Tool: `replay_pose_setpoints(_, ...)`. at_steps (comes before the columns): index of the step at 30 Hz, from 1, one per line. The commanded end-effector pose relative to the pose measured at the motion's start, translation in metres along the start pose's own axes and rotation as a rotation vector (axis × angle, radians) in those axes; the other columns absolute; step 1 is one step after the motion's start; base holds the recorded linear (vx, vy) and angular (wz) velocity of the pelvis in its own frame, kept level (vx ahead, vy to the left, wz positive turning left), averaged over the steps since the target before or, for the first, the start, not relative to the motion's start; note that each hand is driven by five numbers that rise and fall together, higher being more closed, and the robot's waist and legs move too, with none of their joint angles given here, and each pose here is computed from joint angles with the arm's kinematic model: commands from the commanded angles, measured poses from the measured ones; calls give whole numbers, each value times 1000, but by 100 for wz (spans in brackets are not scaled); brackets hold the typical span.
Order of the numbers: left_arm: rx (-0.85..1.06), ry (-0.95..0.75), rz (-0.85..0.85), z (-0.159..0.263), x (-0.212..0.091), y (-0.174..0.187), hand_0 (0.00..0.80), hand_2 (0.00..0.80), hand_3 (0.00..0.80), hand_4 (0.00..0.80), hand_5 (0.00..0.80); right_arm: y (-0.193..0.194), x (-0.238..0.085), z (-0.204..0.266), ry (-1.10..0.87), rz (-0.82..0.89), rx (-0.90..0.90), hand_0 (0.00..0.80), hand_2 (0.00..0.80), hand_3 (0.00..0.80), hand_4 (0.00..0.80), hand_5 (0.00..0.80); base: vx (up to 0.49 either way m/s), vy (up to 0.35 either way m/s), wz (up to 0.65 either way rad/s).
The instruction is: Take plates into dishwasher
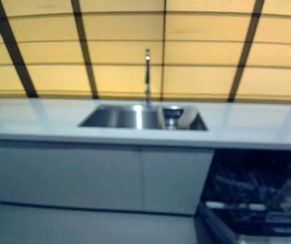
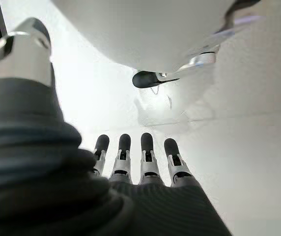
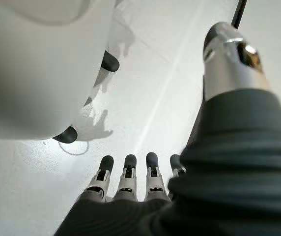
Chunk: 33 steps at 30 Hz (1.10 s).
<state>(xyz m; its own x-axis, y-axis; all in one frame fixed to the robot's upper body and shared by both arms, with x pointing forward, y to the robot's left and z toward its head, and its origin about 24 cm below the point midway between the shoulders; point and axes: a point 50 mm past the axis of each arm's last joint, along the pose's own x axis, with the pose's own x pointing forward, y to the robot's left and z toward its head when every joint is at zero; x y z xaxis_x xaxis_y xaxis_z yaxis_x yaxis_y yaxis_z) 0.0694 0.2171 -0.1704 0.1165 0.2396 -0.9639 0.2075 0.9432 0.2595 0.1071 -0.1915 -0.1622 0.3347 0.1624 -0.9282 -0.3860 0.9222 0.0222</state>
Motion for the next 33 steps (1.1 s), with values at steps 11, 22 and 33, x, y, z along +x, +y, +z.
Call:
replay_pose_setpoints(11,29,54,-101,5,-1,-13,0,0,0,0,0,6,4,9,-8,28,0,0,0,0,0,0,0,0,0)
replay_pose_setpoints(22,69,62,-94,5,-1,-9,0,0,0,0,0,7,4,25,-105,84,-4,0,0,0,0,0,0,0,0)
replay_pose_setpoints(33,116,57,-52,5,-1,8,0,0,0,0,0,15,-32,147,-584,261,-413,0,0,0,0,0,-14,-35,2)
